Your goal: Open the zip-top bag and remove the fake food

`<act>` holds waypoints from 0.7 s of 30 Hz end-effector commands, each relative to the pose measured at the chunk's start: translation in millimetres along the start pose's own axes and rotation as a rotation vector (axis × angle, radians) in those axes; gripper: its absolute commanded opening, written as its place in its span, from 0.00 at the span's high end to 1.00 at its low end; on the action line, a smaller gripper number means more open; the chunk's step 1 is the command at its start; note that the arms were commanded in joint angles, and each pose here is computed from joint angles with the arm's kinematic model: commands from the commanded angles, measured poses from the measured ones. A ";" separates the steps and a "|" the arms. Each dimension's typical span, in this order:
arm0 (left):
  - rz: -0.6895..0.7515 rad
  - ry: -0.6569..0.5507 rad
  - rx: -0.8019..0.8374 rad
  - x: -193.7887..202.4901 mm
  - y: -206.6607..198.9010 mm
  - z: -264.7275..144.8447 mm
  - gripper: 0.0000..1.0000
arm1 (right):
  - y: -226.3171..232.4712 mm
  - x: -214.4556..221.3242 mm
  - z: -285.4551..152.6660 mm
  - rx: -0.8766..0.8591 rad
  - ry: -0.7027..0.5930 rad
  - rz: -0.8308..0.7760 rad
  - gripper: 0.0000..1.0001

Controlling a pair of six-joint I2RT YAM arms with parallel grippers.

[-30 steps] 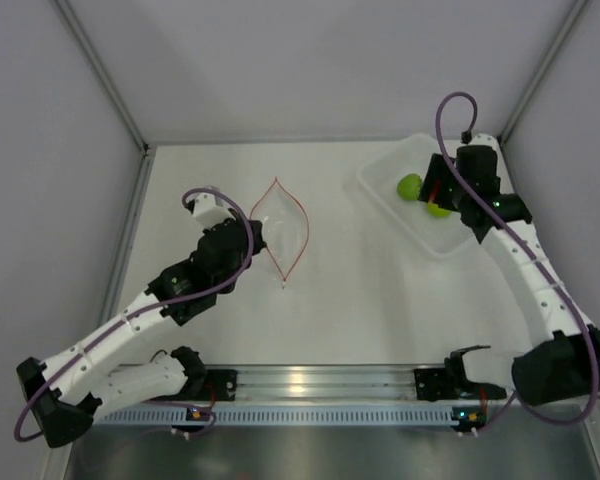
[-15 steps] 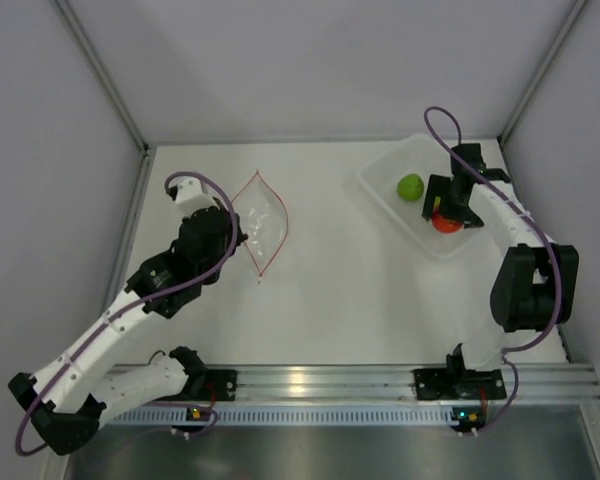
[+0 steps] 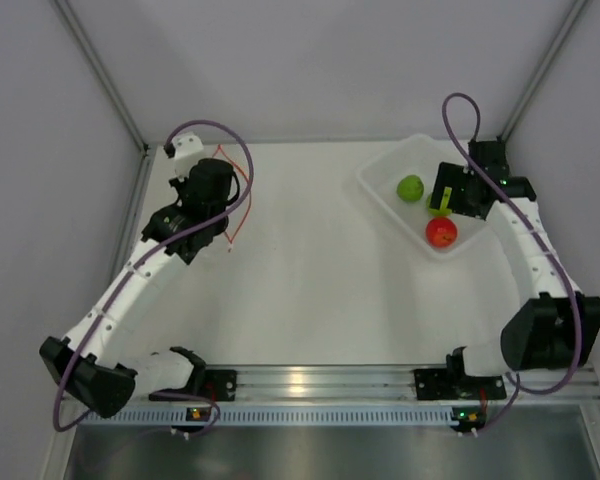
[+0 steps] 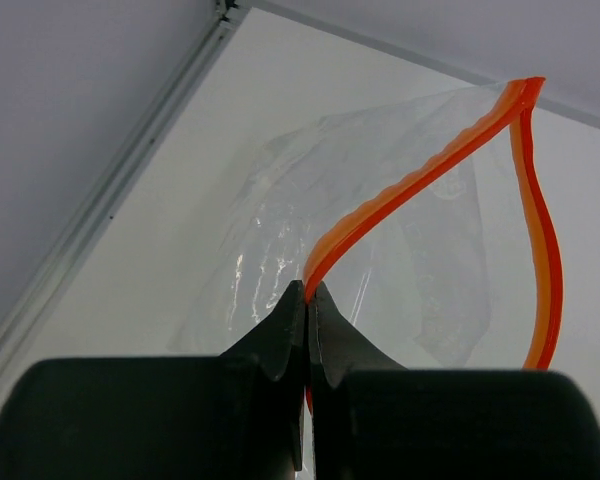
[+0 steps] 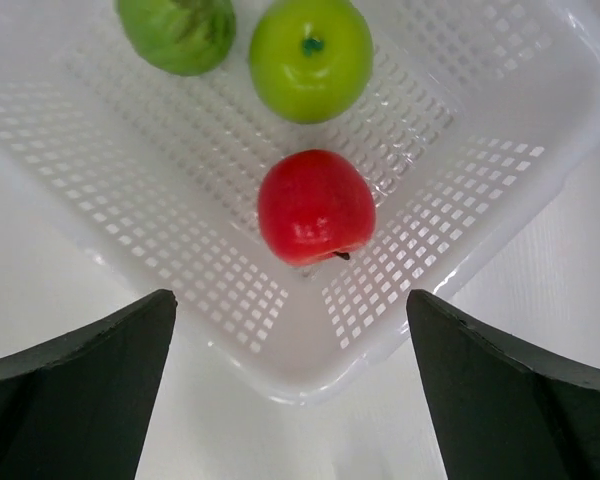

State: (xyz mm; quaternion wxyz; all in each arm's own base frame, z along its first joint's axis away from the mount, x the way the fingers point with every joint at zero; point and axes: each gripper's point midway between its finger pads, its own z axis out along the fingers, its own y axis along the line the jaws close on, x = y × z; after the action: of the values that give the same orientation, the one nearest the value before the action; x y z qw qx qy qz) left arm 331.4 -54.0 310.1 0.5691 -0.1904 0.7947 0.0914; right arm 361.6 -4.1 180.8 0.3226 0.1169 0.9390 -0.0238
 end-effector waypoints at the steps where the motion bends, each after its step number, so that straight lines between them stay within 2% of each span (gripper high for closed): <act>1: 0.129 -0.021 -0.126 -18.9 13.6 23.5 1.00 | 16.3 -23.1 -61.1 -0.159 -0.204 0.019 0.00; 3: 0.179 -0.008 -0.160 -22.2 14.3 38.1 1.00 | 24.7 -10.9 -71.3 -0.231 -0.209 0.009 0.00; 4: 0.237 0.036 -0.171 -7.7 5.8 55.8 1.00 | 33.4 -7.9 -88.9 -0.305 -0.239 0.003 0.01; 6: 0.302 0.084 -0.170 6.9 -3.5 75.1 1.00 | 40.1 5.7 -96.3 -0.367 -0.242 0.004 0.01; 7: 0.343 0.119 -0.174 20.0 -14.3 92.0 1.00 | 44.0 6.4 -113.3 -0.415 -0.292 0.001 0.01; 10: 0.411 0.172 -0.158 38.5 -36.8 118.8 1.00 | 41.7 17.3 -132.4 -0.444 -0.355 0.018 0.01; 11: 0.463 0.218 -0.176 63.1 -43.8 137.1 1.00 | 40.0 20.7 -136.2 -0.444 -0.361 0.021 0.00; 14: 0.437 0.254 -0.155 83.1 -64.4 155.8 1.00 | 34.0 30.9 -146.9 -0.436 -0.379 0.019 0.01; 15: 0.445 0.289 -0.145 102.2 -71.6 165.1 1.00 | 32.7 32.7 -149.1 -0.433 -0.381 0.020 0.01; 21: 0.316 0.420 0.030 153.7 -128.7 182.1 1.00 | 32.5 42.0 -156.6 -0.453 -0.396 0.016 0.01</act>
State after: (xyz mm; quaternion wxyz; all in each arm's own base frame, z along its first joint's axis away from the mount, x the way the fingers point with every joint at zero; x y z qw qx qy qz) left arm 481.0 -101.2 100.6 0.3498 -0.0452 0.9113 0.2125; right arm 246.7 50.5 282.5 0.5188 0.0456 0.8395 0.1546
